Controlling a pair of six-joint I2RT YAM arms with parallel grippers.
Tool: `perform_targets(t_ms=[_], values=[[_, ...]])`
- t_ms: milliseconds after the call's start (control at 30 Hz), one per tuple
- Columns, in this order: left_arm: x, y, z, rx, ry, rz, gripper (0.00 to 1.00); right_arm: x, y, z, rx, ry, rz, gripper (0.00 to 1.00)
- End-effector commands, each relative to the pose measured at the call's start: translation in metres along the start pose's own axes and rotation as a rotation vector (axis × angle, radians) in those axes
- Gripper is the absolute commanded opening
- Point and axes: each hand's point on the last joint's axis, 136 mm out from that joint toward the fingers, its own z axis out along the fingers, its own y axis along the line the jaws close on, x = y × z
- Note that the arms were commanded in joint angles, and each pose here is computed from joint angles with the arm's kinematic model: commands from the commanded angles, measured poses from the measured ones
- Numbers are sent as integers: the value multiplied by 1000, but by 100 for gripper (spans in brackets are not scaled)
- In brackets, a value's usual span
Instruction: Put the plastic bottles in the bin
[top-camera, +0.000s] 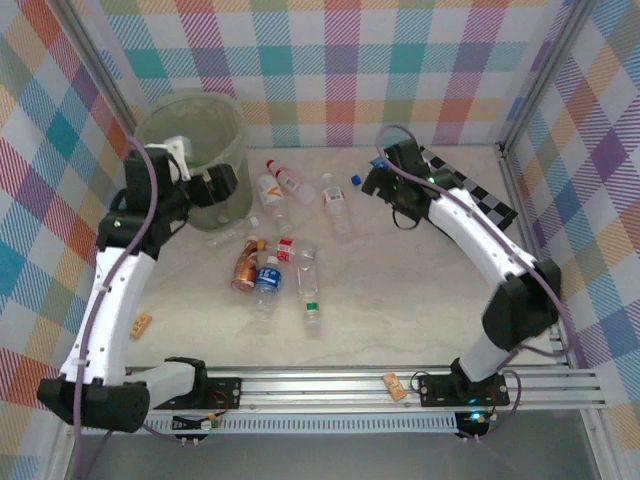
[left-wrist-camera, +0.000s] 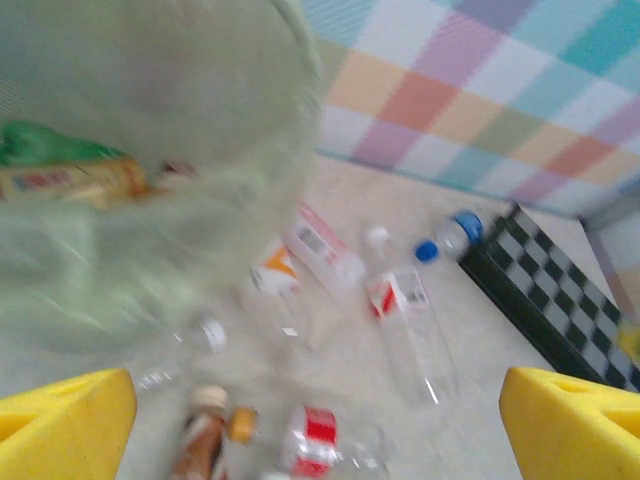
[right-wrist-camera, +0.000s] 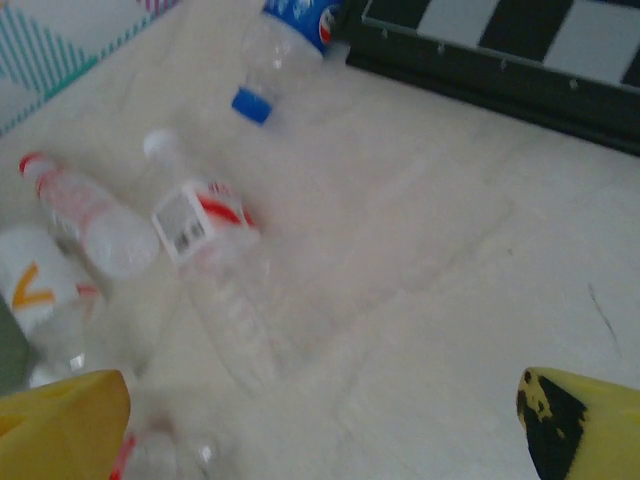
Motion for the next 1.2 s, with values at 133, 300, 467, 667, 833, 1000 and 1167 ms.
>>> perform_targets(t_ms=[133,300,467,667,833,1000,1167], values=[[54,-29,-23,46,35,-25,92,-37,23,69,125,-23,156,99],[96,-38,-18,93,122,-45,92,-46,43,127,155,-17,230,99],[110,-37,-19,111,141,-77,92,-50,58,179,96,-21,265,99],[108,-35,-25,113,120,-94,92,-50,50,222,46,-1,389,99],[107,-32,-28,100,111,-95,92,-44,47,248,20,28,437,99],[107,-32,-28,98,112,-95,92,-35,42,273,2,65,479,100],[107,-31,-27,88,113,-89,92,-29,35,284,14,72,481,95]])
